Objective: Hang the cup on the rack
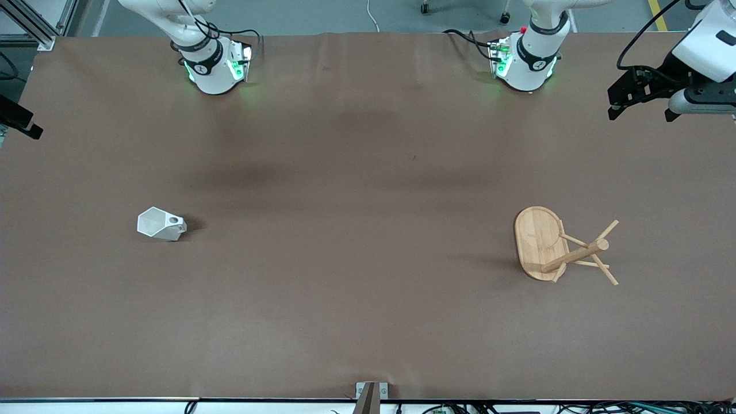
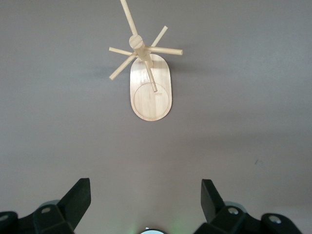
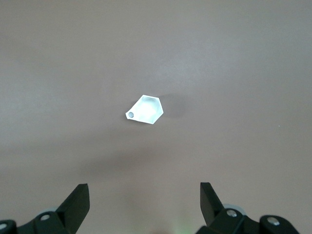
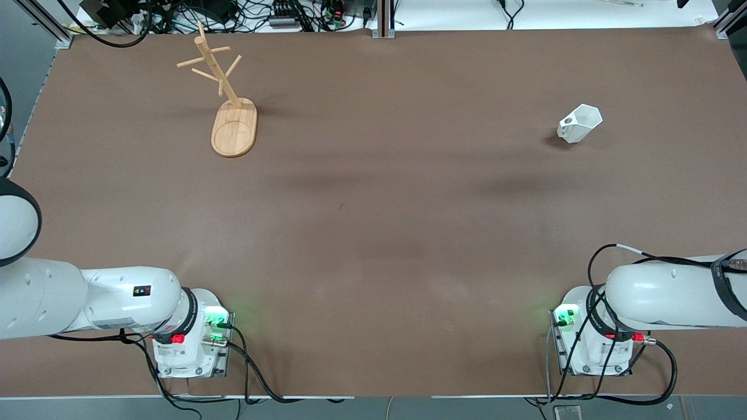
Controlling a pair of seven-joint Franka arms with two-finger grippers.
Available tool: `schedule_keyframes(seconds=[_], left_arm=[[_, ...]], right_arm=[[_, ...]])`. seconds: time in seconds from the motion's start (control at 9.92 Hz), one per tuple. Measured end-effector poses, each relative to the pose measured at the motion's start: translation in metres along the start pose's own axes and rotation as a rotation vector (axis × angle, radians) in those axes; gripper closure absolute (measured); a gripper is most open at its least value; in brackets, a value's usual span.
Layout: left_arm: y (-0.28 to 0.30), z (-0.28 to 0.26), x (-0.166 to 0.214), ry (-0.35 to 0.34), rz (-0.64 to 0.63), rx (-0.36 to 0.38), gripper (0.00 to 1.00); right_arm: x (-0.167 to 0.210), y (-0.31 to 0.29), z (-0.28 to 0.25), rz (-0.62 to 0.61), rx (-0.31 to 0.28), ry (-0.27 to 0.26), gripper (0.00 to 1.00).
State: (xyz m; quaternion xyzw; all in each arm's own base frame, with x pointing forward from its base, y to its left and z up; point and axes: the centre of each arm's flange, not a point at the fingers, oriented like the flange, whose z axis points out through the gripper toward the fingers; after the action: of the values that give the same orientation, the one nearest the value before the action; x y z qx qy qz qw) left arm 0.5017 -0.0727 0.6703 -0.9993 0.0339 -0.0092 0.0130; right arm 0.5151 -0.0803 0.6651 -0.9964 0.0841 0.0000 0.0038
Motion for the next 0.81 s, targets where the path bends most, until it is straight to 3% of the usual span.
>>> schedule_keyframes(seconds=[0.3,0.61,0.81], left_arm=[[-0.0031,0.0004,-0.004,-0.033,-0.003,0.001,0.0],[-0.0039,0.0005,-0.0032,-0.035,-0.004,0.001,0.0],[-0.0017,0.0071,0.0009,-0.049,0.001,-0.001,0.0]], right_arm=[[-0.0018,-0.0069,-0.002,-0.018,-0.037,-0.009,0.0],[-0.001,-0.0078,-0.0029,-0.02,-0.042,-0.009,0.0],[0.0001,-0.0084,0.0041,-0.02,-0.043,-0.036,0.0]])
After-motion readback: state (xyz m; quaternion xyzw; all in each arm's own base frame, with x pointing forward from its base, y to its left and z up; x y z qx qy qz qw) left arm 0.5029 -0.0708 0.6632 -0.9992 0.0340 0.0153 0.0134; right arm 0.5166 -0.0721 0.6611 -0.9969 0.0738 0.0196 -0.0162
